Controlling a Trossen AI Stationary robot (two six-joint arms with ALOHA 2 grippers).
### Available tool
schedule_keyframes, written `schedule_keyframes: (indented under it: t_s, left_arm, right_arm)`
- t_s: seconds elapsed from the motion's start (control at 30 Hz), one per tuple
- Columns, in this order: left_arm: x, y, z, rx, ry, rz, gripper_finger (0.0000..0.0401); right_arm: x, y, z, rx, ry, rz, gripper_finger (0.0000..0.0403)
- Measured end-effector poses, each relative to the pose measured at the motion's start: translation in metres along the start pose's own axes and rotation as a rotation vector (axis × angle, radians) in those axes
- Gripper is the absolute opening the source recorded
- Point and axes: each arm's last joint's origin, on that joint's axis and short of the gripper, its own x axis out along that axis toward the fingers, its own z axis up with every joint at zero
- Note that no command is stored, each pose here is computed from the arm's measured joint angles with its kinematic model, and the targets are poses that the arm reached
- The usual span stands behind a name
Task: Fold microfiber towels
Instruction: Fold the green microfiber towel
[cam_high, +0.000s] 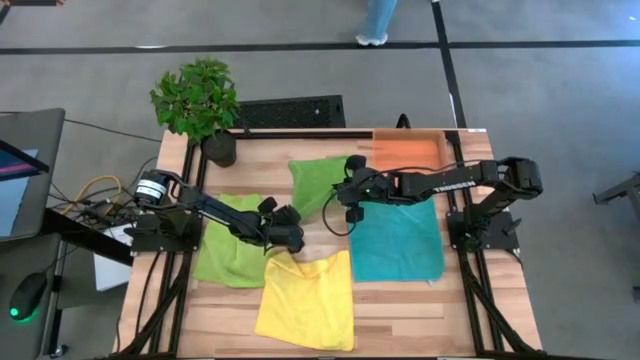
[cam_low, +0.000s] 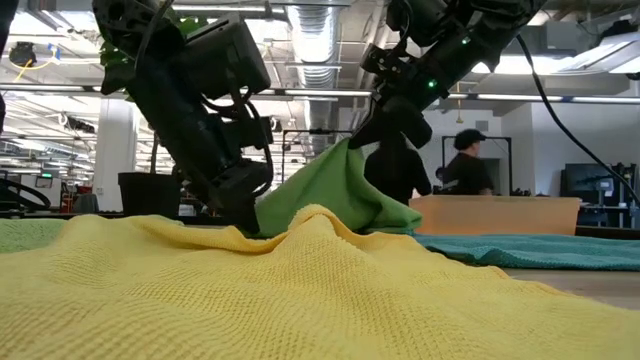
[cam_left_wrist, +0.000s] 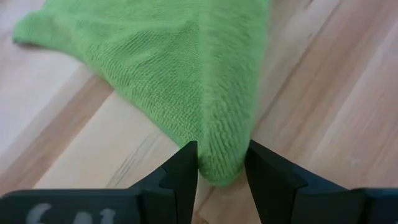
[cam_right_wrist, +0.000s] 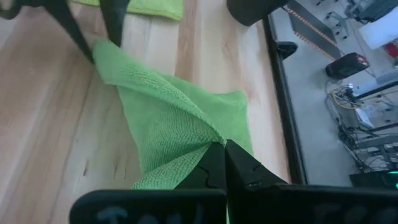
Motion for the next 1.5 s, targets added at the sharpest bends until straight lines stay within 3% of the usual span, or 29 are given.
schedule_keyframes:
  t_s: [0.2, 0.37, 1.0, 1.13, 1.3, 1.5]
  left_arm:
    - [-0.007, -0.009, -0.006, 0.302, -0.015, -0.016, 0.0122]
    - [-0.015, -0.016, -0.010, 0.428, -0.080, 0.060, 0.0122]
    - [-0.006, -0.003, 0.002, 0.366, -0.122, 0.174, 0.0119]
    - [-0.006, -0.003, 0.002, 0.369, -0.123, 0.177, 0.0087]
    - [-0.006, -0.004, 0.003, 0.387, -0.130, 0.177, 0.0013]
    - [-0.008, 0.001, 0.006, 0.385, -0.126, 0.188, 0.0003]
  right_arm:
    - [0.000, -0.001, 0.001, 0.006, -0.013, -0.014, 0.0006]
    - [0.001, -0.006, -0.001, 0.016, -0.008, -0.026, 0.0006]
    - [0.003, -0.012, -0.004, 0.033, -0.004, -0.043, 0.0006]
    - [0.003, -0.012, -0.004, 0.048, -0.004, -0.043, 0.0006]
    - [0.003, -0.012, -0.004, 0.048, -0.002, -0.042, 0.0011]
    - [0.003, -0.010, -0.007, 0.041, 0.029, -0.022, 0.0014]
